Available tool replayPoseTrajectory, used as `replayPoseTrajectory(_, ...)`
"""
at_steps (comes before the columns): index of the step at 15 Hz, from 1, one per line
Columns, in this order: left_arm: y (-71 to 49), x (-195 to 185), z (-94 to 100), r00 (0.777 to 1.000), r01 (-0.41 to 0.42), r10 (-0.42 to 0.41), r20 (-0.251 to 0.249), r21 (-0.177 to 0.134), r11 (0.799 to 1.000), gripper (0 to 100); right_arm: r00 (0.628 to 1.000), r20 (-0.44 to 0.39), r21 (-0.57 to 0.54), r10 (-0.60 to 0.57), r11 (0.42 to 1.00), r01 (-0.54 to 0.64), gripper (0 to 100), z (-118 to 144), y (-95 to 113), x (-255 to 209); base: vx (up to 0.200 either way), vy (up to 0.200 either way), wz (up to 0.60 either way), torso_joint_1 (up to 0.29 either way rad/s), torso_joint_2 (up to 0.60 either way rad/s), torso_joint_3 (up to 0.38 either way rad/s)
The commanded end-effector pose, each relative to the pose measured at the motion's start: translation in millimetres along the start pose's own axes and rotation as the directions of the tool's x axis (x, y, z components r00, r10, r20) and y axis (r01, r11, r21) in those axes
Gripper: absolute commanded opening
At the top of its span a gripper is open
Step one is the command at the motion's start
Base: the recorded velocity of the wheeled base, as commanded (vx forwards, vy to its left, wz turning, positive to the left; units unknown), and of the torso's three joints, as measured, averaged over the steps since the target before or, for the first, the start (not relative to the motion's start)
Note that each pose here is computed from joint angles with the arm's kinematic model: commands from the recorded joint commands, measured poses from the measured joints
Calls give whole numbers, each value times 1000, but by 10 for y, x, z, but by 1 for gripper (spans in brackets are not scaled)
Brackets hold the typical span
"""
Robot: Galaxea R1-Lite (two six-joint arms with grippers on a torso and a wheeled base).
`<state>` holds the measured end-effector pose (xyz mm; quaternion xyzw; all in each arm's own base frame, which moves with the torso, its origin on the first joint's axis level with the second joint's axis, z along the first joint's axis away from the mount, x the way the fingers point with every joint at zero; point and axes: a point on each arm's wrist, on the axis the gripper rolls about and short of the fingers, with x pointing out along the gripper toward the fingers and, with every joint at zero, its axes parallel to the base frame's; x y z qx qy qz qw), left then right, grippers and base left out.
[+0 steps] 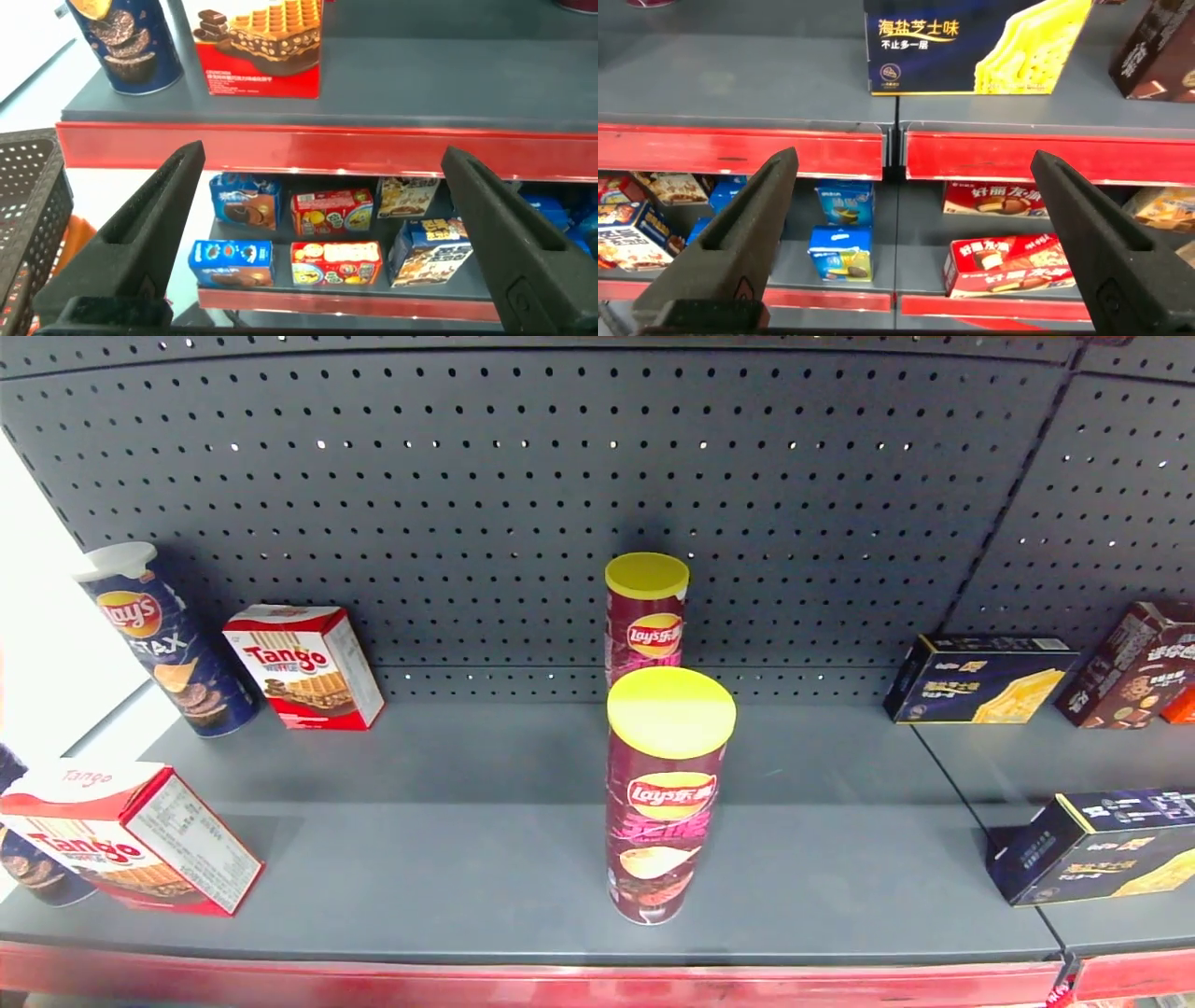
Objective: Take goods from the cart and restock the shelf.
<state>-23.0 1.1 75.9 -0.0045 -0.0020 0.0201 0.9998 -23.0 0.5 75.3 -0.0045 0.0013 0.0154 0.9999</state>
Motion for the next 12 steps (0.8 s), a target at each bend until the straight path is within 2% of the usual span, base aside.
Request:
replayPoseTrajectory(1,0,1,1,1000,-1,1,-1,0,1000,100,1000,-2,0,0,1000,0,100,-1,0,1,0,0,0,0,0,0)
replayPoseTrajectory(12,0,1,1,1000,2,-2,-1,0,1000,100,1000,0,1,0,1000,0,100,1,0,1,0,0,0,0,0,0)
